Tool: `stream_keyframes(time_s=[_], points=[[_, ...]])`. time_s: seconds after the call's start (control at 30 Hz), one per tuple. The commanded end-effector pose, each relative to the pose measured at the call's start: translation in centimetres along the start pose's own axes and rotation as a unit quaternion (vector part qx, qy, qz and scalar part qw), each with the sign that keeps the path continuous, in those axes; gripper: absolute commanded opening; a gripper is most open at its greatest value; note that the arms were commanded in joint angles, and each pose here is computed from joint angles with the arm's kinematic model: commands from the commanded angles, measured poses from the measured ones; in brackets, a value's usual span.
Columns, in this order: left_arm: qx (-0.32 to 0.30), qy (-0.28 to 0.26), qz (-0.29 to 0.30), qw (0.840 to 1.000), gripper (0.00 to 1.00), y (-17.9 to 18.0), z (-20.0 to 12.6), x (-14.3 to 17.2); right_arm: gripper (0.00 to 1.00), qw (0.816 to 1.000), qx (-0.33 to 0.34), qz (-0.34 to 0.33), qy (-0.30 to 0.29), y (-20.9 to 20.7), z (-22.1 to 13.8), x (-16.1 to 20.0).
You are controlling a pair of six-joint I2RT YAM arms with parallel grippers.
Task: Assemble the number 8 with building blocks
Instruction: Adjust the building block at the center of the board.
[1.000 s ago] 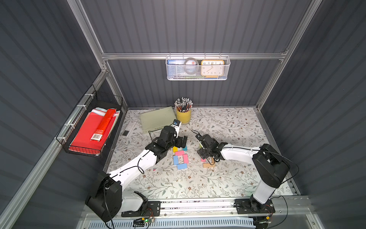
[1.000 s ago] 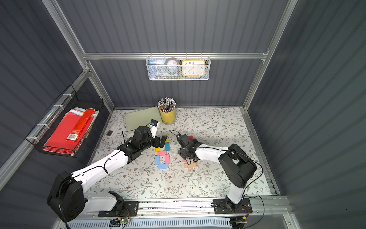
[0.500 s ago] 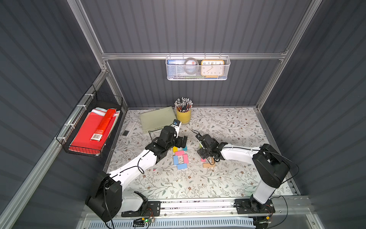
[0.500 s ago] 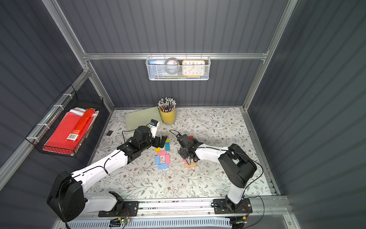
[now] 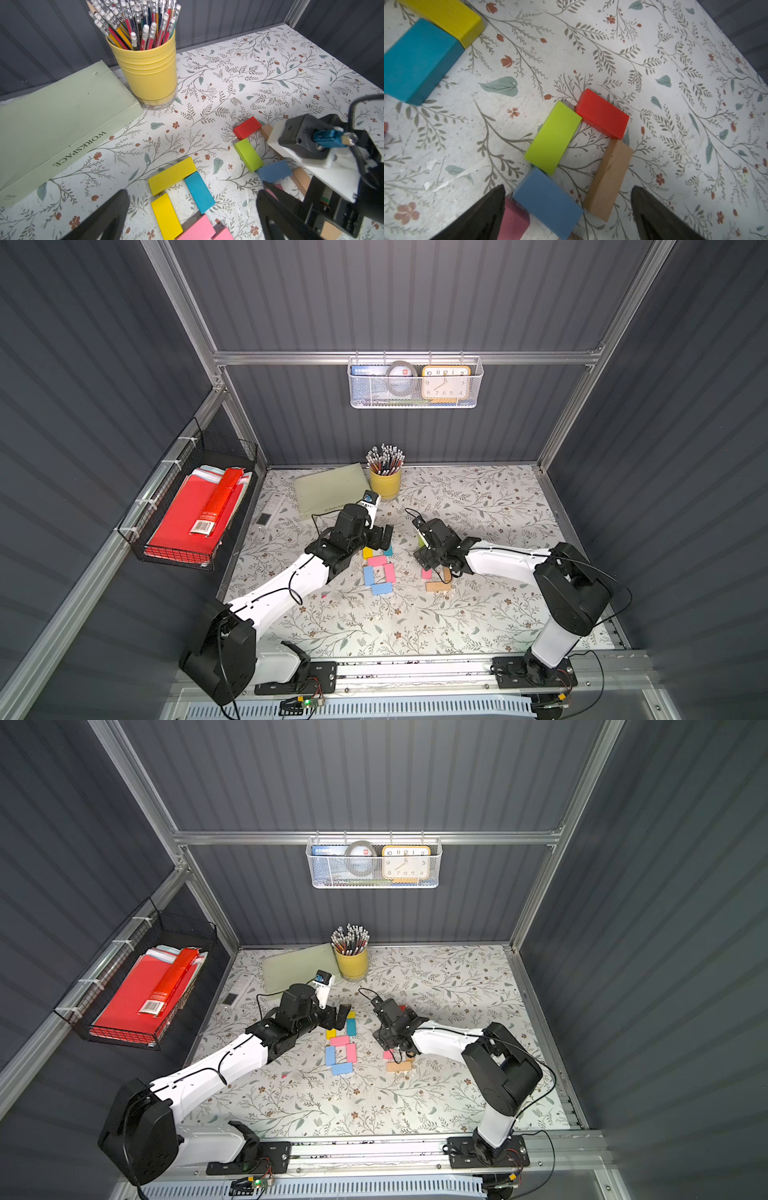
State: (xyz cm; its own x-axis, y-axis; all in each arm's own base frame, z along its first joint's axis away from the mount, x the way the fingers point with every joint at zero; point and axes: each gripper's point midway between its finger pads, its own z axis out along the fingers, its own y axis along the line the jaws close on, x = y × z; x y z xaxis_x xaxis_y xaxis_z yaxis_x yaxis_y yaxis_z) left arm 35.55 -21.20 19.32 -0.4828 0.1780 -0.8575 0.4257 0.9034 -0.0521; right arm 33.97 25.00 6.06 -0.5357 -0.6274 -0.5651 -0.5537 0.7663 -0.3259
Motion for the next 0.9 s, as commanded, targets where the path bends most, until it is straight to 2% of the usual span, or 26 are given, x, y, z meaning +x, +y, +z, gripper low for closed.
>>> stream_keyframes(time_s=[0.0, 0.87], points=[[0.008, 0.002, -0.001, 1.000, 1.00, -0.3, 0.0, 0.1, 0.99, 1.000, -0.004, 0.011, -0.007, -0.1, -0.2, -0.6], [0.008, -0.001, -0.002, 1.000, 0.99, -0.3, -0.2, 0.0, 0.99, 1.000, 0.001, 0.011, 0.024, -0.1, 1.4, 0.8]])
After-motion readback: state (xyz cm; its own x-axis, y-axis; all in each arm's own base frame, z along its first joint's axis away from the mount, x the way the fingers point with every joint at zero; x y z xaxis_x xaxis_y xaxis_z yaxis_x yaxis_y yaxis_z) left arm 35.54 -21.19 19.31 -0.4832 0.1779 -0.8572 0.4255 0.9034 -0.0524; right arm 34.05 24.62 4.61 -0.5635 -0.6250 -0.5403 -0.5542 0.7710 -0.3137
